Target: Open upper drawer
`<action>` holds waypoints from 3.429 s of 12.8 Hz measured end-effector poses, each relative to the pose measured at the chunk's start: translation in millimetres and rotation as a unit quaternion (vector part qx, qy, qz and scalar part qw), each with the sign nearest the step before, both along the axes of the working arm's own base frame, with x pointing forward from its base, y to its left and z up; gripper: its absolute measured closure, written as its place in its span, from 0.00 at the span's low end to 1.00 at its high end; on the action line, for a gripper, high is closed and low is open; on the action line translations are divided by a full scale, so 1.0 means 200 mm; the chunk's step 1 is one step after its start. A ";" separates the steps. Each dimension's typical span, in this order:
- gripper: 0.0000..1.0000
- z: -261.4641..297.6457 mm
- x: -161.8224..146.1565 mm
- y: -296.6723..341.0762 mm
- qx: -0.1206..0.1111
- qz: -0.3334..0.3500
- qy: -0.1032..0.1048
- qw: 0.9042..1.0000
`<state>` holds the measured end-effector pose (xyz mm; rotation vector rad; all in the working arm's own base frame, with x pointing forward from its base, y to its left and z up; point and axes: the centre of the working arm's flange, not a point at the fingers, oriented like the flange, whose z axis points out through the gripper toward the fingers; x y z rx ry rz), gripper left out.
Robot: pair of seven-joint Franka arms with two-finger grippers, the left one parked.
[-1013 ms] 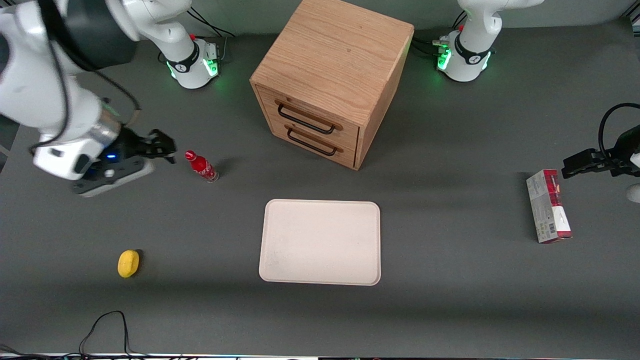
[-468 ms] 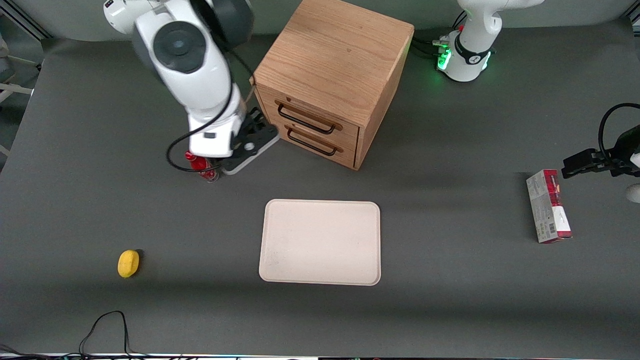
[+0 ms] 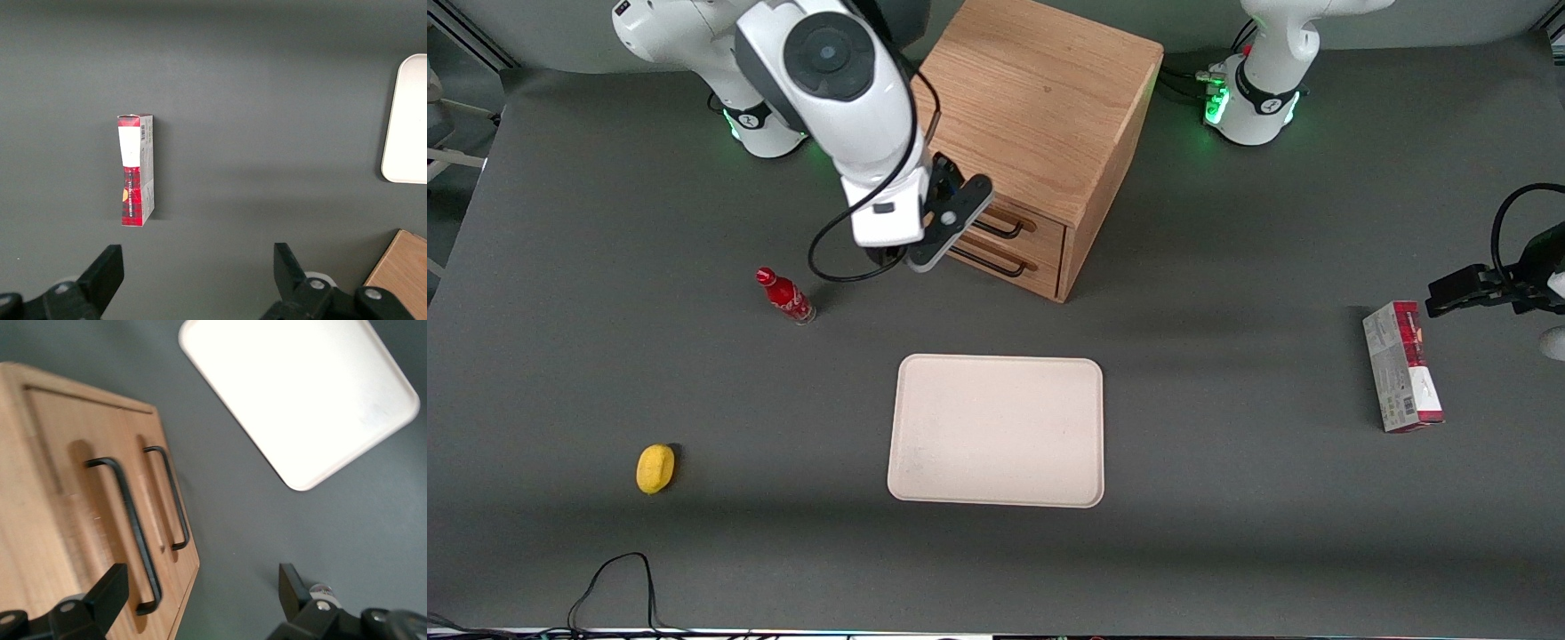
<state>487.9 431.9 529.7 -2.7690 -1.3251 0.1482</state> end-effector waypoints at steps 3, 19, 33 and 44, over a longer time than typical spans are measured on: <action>0.00 -0.01 -0.07 0.07 0.000 0.047 0.001 0.999; 0.00 -0.24 -0.09 0.04 0.033 0.086 0.010 0.996; 0.00 -0.54 -0.16 0.00 0.040 0.085 -0.005 0.996; 0.00 -0.66 -0.15 0.02 0.036 0.085 -0.003 0.996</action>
